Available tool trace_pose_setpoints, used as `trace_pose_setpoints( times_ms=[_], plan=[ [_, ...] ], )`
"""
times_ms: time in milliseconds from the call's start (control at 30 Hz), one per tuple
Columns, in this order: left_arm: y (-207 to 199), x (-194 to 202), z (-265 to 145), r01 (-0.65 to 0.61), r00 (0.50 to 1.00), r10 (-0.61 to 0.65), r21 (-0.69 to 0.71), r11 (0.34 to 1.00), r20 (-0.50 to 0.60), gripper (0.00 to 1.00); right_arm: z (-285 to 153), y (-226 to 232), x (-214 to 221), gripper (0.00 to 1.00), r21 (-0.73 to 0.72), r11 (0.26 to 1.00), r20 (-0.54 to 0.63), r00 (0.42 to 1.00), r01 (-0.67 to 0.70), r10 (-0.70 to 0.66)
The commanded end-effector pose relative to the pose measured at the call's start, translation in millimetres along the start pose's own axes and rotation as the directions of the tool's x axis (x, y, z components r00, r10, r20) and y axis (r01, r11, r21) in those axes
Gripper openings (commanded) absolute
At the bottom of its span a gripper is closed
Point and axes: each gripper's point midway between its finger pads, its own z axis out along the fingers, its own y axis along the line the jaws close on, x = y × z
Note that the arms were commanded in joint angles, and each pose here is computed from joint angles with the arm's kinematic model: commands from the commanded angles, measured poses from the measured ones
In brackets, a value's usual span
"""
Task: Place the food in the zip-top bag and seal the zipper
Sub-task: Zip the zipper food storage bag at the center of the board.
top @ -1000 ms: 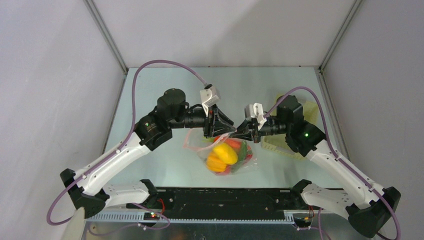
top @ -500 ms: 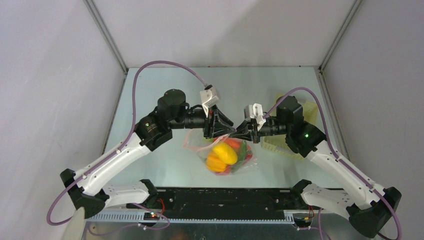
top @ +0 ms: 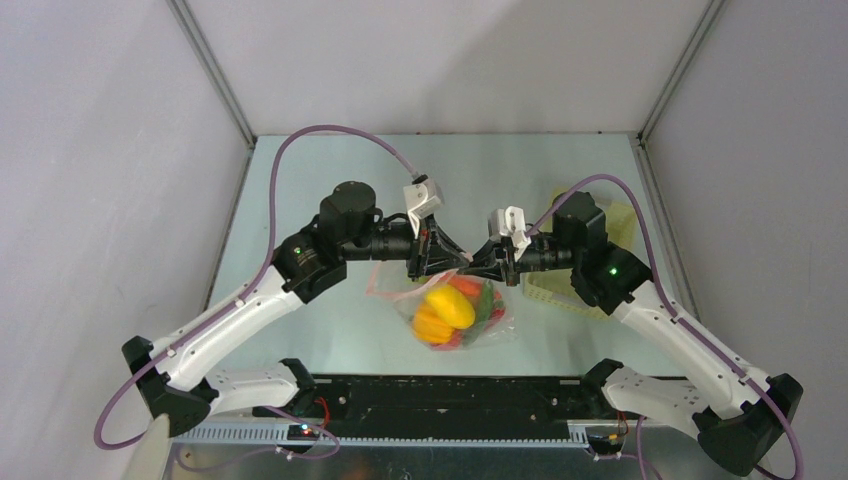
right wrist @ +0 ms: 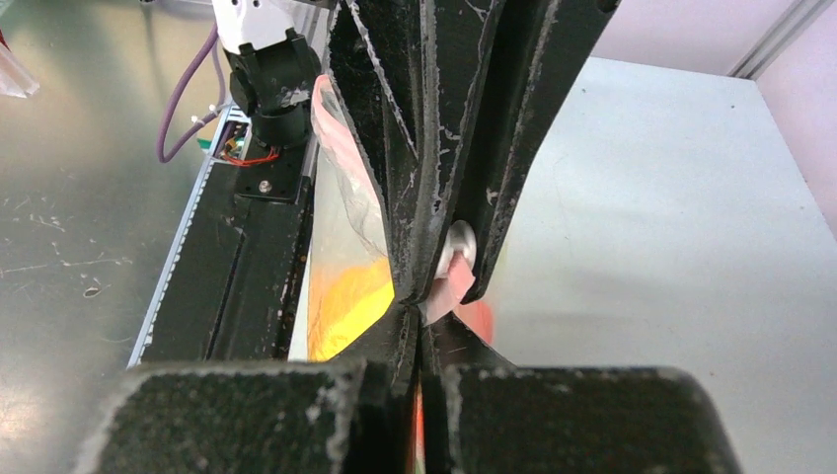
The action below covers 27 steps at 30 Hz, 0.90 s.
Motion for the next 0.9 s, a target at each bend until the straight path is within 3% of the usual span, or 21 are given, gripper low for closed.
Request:
trace_pose_setpoints(
  times_ms=[0, 233, 500, 700, 867],
  plan=[
    [-3, -11, -1, -0.020, 0.999, 0.019, 0.010, 1.000, 0.035, 0.03, -5, 2, -29, 0.00, -0.001, 0.997, 0.054, 0.996, 0.072, -0.071],
    [0, 8, -5, -0.019, 1.000, 0.019, -0.008, 1.000, -0.008, 0.00, -9, -17, -35, 0.00, 0.117, 0.992, 0.054, 0.997, 0.047, -0.053],
    [20, 51, -26, 0.025, 0.996, -0.039, -0.176, 0.984, -0.077, 0.00, -21, -35, -35, 0.00, 0.201, 0.979, 0.052, 0.998, 0.011, -0.022],
    [34, 62, -43, 0.031, 0.996, -0.053, -0.298, 0.954, -0.067, 0.00, -28, -28, -35, 0.00, 0.179, 0.983, 0.049, 0.998, 0.036, -0.046],
    [23, 49, -41, 0.005, 0.999, -0.015, -0.239, 0.971, -0.039, 0.00, -26, -19, -34, 0.00, 0.125, 0.991, 0.053, 0.997, 0.046, -0.053]
  ],
)
